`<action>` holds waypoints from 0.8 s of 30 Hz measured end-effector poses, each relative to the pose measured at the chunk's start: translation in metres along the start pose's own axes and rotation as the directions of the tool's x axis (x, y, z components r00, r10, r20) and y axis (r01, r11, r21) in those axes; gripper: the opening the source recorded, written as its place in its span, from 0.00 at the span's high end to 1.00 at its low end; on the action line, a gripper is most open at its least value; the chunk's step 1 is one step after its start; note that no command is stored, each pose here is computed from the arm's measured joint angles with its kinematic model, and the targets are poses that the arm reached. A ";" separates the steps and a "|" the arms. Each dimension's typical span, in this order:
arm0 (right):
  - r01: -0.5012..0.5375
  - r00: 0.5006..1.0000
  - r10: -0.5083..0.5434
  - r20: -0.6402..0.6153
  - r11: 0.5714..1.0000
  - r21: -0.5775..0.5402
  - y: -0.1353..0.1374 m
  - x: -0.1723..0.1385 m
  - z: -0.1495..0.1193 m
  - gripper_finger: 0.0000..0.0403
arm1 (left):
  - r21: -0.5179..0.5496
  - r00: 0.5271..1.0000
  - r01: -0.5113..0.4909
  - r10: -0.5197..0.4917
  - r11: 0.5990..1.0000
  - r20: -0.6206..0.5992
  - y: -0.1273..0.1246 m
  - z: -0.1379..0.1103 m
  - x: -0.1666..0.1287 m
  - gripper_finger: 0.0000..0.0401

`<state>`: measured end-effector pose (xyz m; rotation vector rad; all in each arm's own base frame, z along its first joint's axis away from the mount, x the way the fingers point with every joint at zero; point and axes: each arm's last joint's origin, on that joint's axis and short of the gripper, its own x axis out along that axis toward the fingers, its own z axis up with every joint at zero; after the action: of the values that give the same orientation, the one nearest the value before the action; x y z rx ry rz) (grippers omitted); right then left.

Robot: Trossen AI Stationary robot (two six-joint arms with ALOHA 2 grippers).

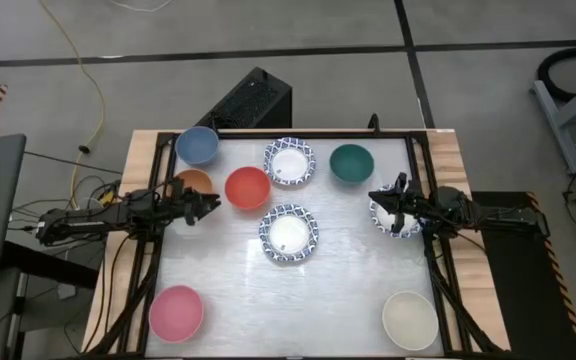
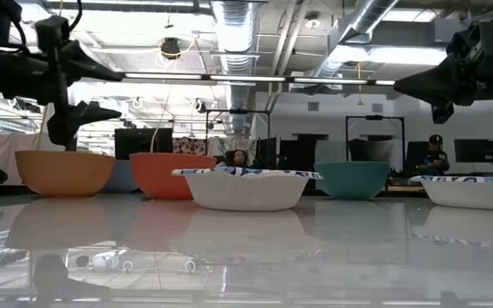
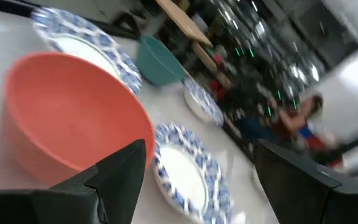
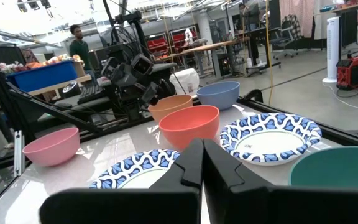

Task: Nest bowls inside each other
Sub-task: Stack the white and blue plate on top of the white and blue bowl

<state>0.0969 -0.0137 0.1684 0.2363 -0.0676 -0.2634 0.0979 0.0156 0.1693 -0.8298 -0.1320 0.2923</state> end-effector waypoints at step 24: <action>0.062 0.990 -0.119 0.078 0.851 0.522 -0.002 0.000 0.005 0.94 | -0.303 0.986 0.120 -0.077 0.945 0.149 -0.010 0.012 -0.001 0.29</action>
<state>0.0954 -0.0169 0.1730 0.7683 -0.2370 -0.3498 0.0961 0.0170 0.1848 -1.1132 -0.3534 0.2358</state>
